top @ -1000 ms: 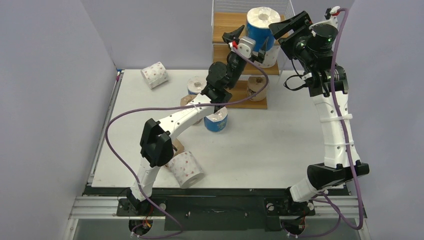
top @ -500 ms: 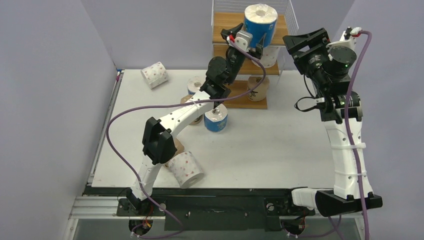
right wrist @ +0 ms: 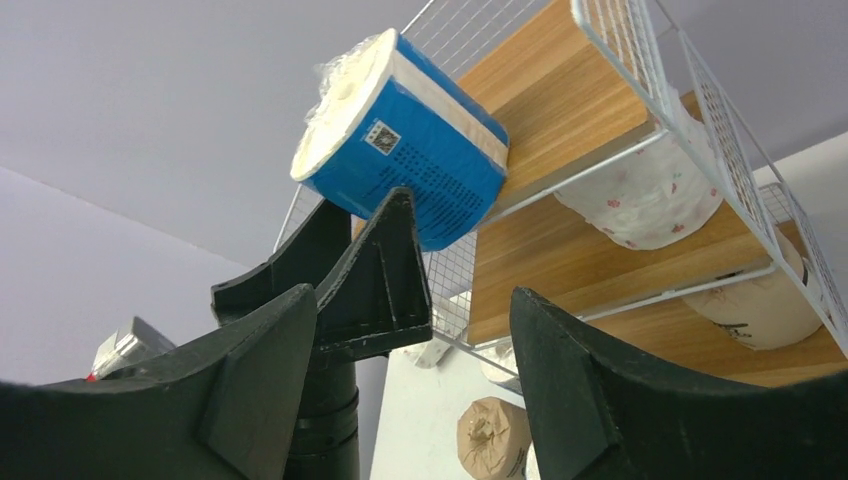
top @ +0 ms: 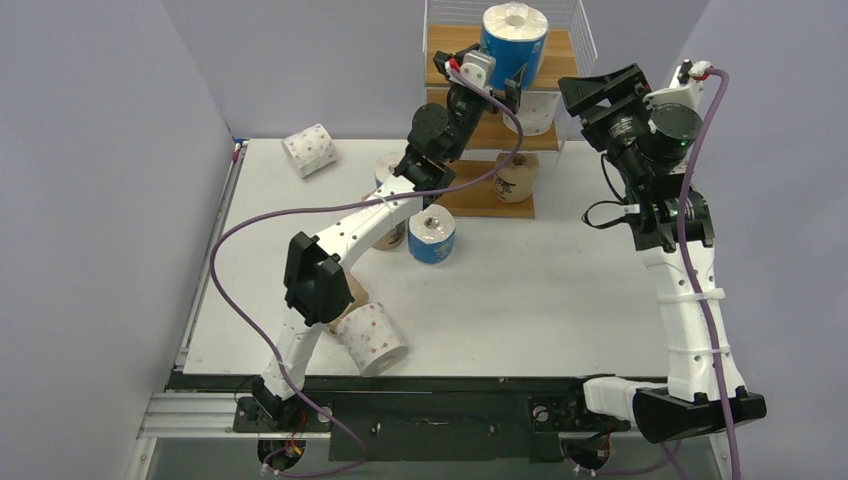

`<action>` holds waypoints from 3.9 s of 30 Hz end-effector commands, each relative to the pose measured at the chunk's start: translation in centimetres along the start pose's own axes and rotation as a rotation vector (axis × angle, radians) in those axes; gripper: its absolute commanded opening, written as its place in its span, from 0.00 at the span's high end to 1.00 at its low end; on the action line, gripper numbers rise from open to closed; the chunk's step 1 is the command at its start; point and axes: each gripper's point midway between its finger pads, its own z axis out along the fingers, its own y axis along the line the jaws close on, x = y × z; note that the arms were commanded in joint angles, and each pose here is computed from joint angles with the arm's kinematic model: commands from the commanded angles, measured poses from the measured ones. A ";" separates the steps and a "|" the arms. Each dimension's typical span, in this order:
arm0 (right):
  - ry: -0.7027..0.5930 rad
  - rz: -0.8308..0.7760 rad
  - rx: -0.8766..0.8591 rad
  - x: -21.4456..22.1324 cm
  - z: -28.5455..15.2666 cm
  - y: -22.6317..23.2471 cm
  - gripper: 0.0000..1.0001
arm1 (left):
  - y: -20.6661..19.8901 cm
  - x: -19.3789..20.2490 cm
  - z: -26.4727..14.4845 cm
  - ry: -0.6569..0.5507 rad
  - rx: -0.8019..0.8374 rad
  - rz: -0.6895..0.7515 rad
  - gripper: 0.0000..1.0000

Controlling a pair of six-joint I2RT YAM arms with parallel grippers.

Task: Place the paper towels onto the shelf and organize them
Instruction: Place the paper towel on the shelf.

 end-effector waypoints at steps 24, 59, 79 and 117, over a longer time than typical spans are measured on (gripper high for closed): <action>-0.133 -0.388 -0.229 0.2 1.3 4.1 0.27 | 5.2 -15.3 -17.5 0.018 -0.165 -0.277 0.04; -0.043 -0.597 -0.102 6.0 12.4 1.2 0.28 | 7.8 -4.2 -38.8 0.415 -0.196 -0.429 0.04; 0.009 -0.571 -0.182 9.3 16.2 3.1 0.29 | 6.9 -2.0 -40.1 0.470 -0.172 -0.467 0.04; -0.110 -0.124 -0.106 1.2 14.8 2.4 0.86 | 6.7 -0.9 -41.0 0.510 -0.213 -0.541 0.04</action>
